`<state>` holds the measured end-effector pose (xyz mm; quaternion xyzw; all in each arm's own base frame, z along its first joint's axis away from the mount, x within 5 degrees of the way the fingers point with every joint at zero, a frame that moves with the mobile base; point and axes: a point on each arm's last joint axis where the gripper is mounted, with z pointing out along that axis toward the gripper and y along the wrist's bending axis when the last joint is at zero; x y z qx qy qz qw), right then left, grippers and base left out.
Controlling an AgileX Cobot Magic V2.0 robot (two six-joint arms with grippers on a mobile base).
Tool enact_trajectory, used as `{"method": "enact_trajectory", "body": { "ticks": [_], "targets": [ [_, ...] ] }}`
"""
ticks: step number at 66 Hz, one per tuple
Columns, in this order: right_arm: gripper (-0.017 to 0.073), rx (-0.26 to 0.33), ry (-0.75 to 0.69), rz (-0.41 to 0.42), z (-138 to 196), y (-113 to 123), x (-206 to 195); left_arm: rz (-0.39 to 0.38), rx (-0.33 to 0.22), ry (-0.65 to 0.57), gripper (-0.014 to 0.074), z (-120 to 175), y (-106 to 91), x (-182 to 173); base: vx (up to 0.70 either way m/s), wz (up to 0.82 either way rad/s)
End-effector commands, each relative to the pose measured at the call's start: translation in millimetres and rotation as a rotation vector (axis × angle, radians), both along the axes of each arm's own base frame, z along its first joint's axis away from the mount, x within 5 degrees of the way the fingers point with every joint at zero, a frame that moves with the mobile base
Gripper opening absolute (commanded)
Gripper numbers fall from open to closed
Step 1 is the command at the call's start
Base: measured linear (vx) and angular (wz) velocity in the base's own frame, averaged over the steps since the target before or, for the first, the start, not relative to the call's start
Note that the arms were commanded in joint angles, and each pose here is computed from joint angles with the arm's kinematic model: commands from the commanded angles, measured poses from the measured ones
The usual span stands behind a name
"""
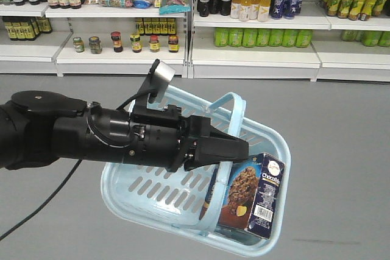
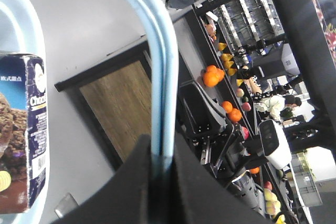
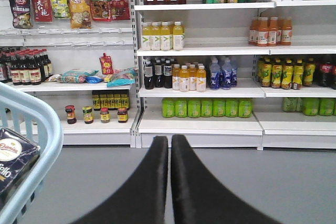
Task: Left arm holds basket, right arm returns cookies
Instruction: 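Hold the basket in the left gripper while driving toward the shelves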
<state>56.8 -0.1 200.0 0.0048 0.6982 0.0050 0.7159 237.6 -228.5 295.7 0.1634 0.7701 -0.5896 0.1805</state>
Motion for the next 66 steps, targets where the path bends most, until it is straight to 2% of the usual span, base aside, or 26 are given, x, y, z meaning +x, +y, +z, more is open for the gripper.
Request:
{"method": "enact_trajectory", "body": {
  "ticks": [1, 66],
  "targets": [
    [-0.0008, -0.012, -0.079, -0.002, 6.2, 0.1, -1.1, -0.01, -0.12, -0.027, -0.0006, 29.1, 0.9, -6.4, 0.54, 0.0],
    [-0.0008, -0.012, -0.079, -0.002, 6.2, 0.1, -1.1, -0.007, -0.117, -0.028, -0.0006, 29.0, 0.9, -6.2, 0.54, -0.04]
  ]
}}
